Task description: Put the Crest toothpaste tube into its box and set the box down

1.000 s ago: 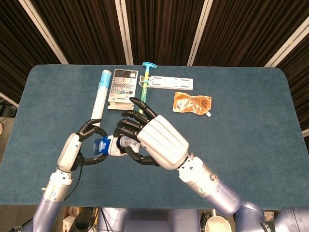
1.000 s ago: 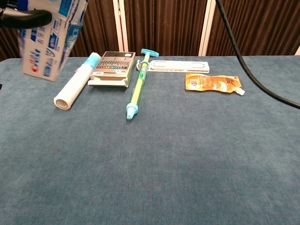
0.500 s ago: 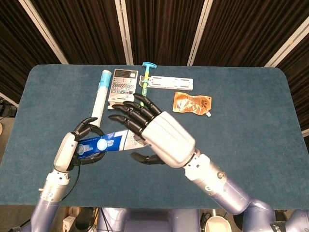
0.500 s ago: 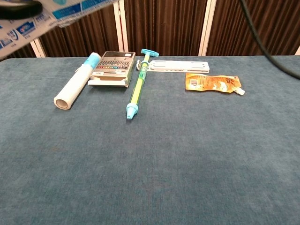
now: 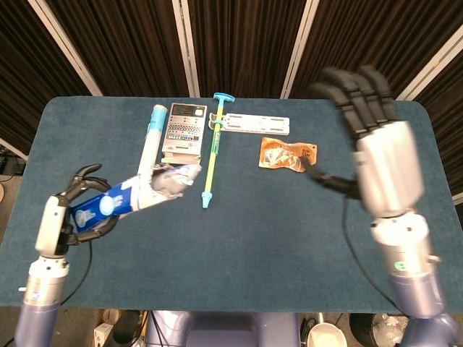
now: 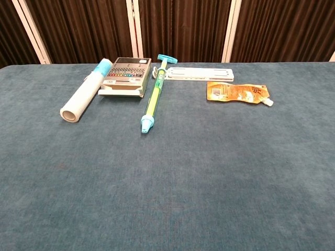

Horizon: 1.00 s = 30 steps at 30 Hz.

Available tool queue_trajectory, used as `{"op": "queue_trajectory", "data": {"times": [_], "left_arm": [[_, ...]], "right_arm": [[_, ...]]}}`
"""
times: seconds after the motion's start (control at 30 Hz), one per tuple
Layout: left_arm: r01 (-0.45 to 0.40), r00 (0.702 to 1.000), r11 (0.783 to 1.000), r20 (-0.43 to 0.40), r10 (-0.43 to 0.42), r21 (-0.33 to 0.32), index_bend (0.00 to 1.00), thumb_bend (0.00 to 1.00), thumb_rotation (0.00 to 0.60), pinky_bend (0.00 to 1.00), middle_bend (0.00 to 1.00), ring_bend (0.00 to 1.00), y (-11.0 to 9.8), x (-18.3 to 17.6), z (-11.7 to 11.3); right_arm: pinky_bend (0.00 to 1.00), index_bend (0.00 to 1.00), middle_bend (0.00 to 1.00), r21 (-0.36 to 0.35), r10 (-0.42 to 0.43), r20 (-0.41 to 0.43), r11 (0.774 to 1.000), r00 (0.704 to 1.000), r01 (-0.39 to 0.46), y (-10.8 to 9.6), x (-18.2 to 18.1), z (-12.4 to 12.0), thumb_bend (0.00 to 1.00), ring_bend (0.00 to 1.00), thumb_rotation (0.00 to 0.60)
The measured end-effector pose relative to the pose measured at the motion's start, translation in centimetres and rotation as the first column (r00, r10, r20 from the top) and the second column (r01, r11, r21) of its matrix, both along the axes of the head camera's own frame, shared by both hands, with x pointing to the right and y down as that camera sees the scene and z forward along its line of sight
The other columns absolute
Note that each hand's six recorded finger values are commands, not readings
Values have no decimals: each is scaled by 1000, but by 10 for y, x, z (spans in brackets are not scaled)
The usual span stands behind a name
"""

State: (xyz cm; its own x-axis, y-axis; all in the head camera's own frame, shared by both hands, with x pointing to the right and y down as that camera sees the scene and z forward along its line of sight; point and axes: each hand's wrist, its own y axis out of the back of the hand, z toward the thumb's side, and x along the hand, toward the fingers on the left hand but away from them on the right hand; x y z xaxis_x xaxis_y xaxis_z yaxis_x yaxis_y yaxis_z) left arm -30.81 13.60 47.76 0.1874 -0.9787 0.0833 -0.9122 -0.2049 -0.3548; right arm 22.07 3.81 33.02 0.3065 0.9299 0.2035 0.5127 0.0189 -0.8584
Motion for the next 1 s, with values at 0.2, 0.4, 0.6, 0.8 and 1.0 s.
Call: {"op": "queue_trajectory", "data": {"times": [0.2,0.4,0.6,0.8,1.0], "left_arm": [[14,977,998,-211,-26,-56,455,338,600,291,463,166,1,-9,-13],[-57,872,990,-488,-15,-131,438,339,600,290,447,166,0,-13,-25],[-183,760,965,-650,18,-187,425,338,600,289,427,158,1,-16,-29],[-284,732,933,-678,61,-222,389,339,600,280,376,138,4,-21,-22],[-327,750,913,-655,95,-242,381,338,600,279,381,138,6,-17,-16]], "right_arm": [[0,158,123,55,118,-15,992,993,-117,5,56,0,222,111,600],[0,180,123,60,134,-1,989,991,-133,22,81,1,221,111,600],[0,190,123,56,124,-1,991,992,-124,32,92,2,222,111,600],[0,201,123,52,124,6,991,992,-124,45,107,3,222,112,600],[0,211,123,44,127,9,991,992,-127,58,125,1,222,111,600]]}}
